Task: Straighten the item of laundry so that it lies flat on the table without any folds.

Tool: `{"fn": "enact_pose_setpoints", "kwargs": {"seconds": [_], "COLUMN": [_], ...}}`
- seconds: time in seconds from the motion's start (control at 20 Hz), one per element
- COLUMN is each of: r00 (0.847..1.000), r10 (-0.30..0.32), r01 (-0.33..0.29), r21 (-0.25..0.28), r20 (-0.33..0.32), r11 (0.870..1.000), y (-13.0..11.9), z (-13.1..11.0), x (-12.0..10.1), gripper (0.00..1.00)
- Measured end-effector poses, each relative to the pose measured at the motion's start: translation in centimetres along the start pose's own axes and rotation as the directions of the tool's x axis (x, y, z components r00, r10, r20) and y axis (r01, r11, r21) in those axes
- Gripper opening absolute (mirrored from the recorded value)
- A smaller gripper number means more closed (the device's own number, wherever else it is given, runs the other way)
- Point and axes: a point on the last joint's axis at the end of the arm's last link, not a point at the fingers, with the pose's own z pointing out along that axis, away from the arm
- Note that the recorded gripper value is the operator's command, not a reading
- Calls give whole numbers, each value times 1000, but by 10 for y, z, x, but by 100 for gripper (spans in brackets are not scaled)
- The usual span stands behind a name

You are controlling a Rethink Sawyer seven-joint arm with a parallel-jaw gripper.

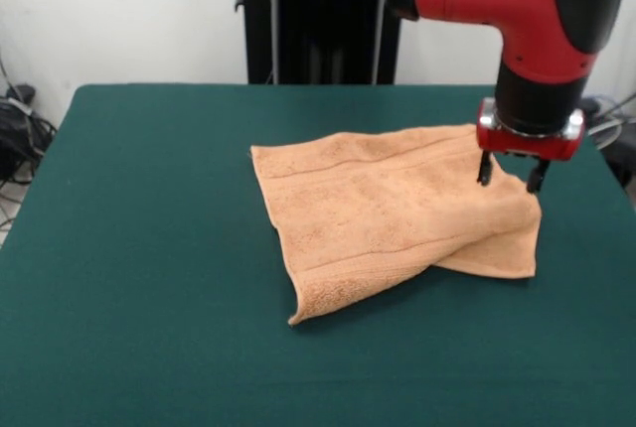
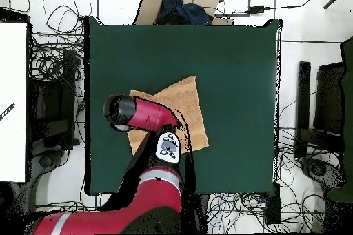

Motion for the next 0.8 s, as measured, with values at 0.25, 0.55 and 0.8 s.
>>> {"fn": "enact_pose_setpoints", "kwargs": {"seconds": [0.25,0.55,0.8], "r00": [1000,1000,1000], "r10": [1,-2,-22], "r01": [-1,2,22], "r21": [5,8,19], "r20": [-14,-21,-5], "r11": [1000,1000,1000], "y": [-2,-1,6], "z": [9,14,15], "x": [3,6,1], "gripper": [100,100,100]}}
